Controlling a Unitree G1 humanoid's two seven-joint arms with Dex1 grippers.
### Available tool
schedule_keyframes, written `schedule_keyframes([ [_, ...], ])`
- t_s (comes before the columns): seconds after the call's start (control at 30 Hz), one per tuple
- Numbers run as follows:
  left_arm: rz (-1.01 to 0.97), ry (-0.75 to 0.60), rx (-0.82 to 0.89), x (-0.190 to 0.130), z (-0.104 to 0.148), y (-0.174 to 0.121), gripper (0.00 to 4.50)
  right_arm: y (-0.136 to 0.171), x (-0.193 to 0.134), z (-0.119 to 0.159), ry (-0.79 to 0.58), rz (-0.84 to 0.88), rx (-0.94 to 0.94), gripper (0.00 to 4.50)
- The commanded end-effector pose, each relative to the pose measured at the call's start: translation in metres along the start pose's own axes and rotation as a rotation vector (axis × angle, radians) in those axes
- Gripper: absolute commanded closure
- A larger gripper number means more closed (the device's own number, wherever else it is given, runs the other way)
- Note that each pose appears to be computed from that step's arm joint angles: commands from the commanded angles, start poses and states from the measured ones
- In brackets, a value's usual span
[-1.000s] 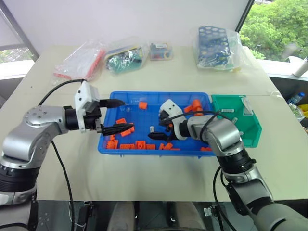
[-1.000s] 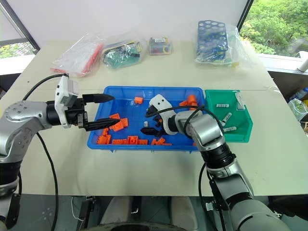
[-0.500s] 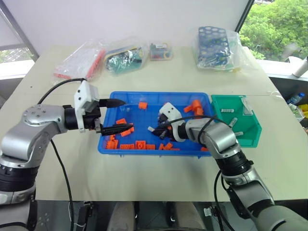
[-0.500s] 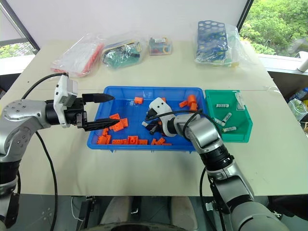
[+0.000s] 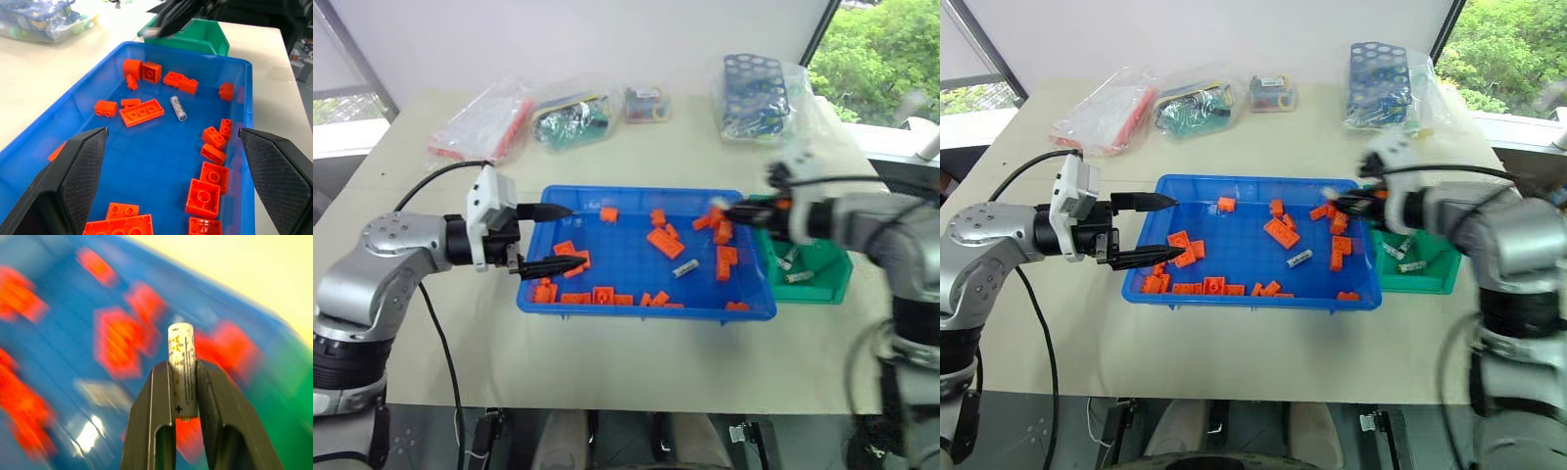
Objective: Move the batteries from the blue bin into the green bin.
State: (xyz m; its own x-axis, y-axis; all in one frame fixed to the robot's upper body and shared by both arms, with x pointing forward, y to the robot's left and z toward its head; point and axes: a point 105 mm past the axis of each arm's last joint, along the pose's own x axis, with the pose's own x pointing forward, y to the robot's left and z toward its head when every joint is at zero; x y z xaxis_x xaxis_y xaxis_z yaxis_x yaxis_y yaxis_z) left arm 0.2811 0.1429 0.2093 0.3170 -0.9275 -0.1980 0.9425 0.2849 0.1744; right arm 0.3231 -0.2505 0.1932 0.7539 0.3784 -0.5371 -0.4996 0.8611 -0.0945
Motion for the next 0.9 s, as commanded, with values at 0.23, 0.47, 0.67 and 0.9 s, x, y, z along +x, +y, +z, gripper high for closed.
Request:
schedule_keyframes([
  [0.23,-0.054,-0.026,0.058,0.011,0.011,0.003,0.0,-0.035,-0.015,-0.004,-0.039,-0.156,-0.115,2.15],
  [0.47,-0.105,-0.011,0.069,0.018,0.007,0.002,0.0,0.004,-0.004,0.055,-0.23,0.003,-0.351,1.31],
  [0.67,-0.113,-0.024,0.09,0.026,0.01,0.003,0.0,0.094,0.031,0.045,-0.164,0.488,-0.551,1.31],
  [0.9,-0.077,-0.008,0.099,0.017,0.01,0.002,0.0,0.103,0.063,0.003,-0.018,0.6,-0.665,1.31],
])
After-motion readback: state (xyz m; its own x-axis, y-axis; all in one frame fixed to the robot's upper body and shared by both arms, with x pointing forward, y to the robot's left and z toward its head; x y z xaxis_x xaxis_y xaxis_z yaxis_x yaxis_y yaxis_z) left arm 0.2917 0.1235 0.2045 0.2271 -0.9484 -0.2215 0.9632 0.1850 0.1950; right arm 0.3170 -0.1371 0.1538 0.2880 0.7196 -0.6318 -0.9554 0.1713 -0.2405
